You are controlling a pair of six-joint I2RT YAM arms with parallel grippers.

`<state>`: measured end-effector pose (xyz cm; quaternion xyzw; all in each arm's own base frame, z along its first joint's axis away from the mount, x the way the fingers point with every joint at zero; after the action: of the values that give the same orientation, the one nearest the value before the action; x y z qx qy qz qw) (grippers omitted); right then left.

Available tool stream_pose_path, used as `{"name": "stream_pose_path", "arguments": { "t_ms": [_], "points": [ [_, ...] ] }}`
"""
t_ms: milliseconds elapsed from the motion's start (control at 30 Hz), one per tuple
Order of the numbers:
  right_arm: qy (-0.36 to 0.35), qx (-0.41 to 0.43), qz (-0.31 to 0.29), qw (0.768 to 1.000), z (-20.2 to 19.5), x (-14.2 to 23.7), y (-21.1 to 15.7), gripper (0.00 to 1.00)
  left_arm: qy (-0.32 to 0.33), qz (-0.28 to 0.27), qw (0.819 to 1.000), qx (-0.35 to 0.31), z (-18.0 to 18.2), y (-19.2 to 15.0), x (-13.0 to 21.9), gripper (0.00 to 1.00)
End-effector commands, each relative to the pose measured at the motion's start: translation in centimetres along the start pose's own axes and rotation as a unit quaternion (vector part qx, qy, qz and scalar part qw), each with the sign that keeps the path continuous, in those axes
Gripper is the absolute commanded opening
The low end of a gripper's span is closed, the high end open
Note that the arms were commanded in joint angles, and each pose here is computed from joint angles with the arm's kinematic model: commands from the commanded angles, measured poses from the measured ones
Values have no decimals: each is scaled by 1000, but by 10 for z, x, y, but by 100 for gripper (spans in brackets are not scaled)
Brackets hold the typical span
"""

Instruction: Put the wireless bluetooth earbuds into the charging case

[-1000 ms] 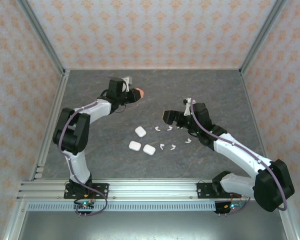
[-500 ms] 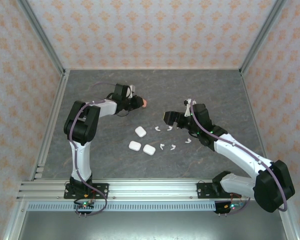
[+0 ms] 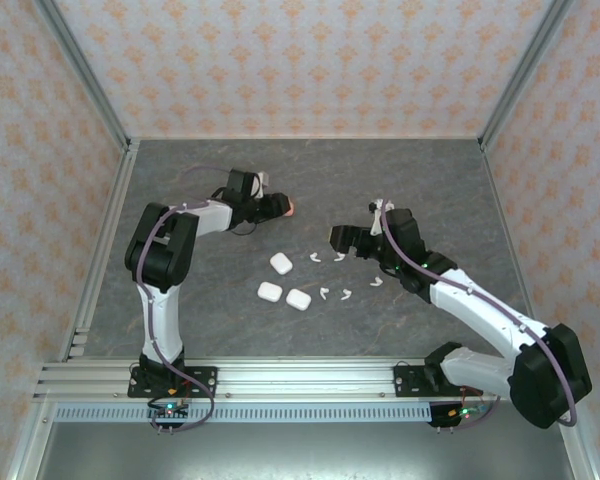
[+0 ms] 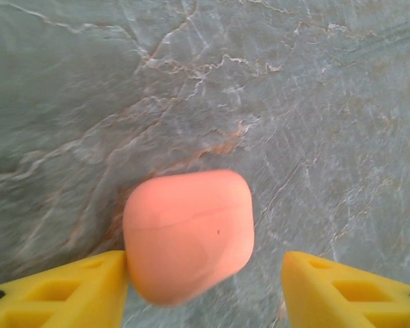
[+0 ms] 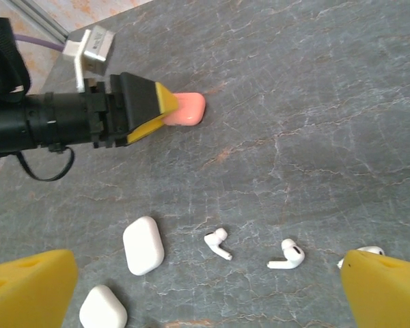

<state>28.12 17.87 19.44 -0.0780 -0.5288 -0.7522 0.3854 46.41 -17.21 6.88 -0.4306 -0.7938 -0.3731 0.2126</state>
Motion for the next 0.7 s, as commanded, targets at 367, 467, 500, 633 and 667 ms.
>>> {"name": "stream_pose_path", "arguments": {
  "t_ms": [367, 467, 500, 633, 667],
  "points": [
    [-43, 5, -54, 998, -11, 16, 20, 99, 20, -244, 964, -103, -37, 29, 153, 80],
    [-32, 27, -31, 999, -7, 14, 16, 99, 13, -302, 947, -111, -43, 28, 187, 87],
    [-31, 35, -22, 999, -6, 13, 14, 99, 11, -322, 940, -114, -45, 27, 199, 90],
    [-19, 65, 17, 998, -1, 9, 8, 99, 8, -374, 921, -110, -48, 23, 234, 100],
    [-17, 71, 28, 997, 1, 7, 5, 99, 7, -383, 917, -106, -49, 22, 242, 100]
  ]
}}
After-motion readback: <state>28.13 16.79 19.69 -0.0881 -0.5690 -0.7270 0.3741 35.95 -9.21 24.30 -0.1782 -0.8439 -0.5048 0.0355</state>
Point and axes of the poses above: each hand's point on the last joint's axis, 136 mm out from that joint toward the fingers, its own x axis back along the fingers, its own z axis along the line the jaws close on, y = z × x, the point moved 3 cm from there along x, back along the fingers, and after that the axes turned 3 degrees about x, right-handed, at the moved point
